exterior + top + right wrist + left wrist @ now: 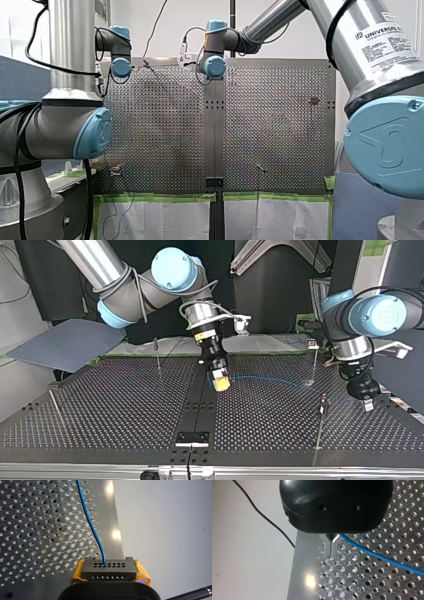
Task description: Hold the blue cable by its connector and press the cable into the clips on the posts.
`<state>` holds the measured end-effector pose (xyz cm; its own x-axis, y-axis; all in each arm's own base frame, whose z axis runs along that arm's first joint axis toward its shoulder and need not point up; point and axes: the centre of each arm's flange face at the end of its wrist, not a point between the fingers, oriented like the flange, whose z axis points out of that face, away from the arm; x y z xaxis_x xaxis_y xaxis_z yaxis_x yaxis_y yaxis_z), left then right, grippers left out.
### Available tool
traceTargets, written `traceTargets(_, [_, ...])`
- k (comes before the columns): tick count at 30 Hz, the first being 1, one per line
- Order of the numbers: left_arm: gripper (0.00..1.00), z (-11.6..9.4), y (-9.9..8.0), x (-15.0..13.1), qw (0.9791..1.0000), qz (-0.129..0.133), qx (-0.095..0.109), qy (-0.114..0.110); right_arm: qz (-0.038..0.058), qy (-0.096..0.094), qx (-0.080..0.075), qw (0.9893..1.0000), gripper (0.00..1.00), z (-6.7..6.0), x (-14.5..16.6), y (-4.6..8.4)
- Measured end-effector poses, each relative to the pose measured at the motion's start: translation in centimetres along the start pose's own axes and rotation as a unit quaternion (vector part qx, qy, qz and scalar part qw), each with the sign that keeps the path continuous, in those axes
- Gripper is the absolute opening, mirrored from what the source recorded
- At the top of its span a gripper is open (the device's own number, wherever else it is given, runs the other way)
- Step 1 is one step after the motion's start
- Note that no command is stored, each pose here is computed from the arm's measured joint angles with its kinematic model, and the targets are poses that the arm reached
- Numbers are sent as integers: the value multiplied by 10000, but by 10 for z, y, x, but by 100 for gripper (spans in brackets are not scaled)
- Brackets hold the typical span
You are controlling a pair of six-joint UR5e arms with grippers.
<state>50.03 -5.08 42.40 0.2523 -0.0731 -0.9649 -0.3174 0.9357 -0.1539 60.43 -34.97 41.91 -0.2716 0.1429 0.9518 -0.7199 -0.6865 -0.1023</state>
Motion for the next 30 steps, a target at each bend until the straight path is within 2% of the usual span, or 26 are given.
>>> traceTargets(5, [0, -4, -1, -5, 10000, -26, 3, -9, 12, 85, 3, 10000, 0, 5, 8, 0])
traceTargets(11, [0, -8, -4, -12, 10000, -40, 23, -35, 10, 92, 12, 10000, 0, 6, 11, -1])
traceTargets(23, [0, -19, -10, -19, 10000, -36, 46, 51, -16, -105, 65, 9999, 0, -4, 18, -13])
traceTargets(30, [0, -28, -13, -31, 10000, -97, 5, 10, 28, -83, -1, 10000, 0, -4, 27, -5])
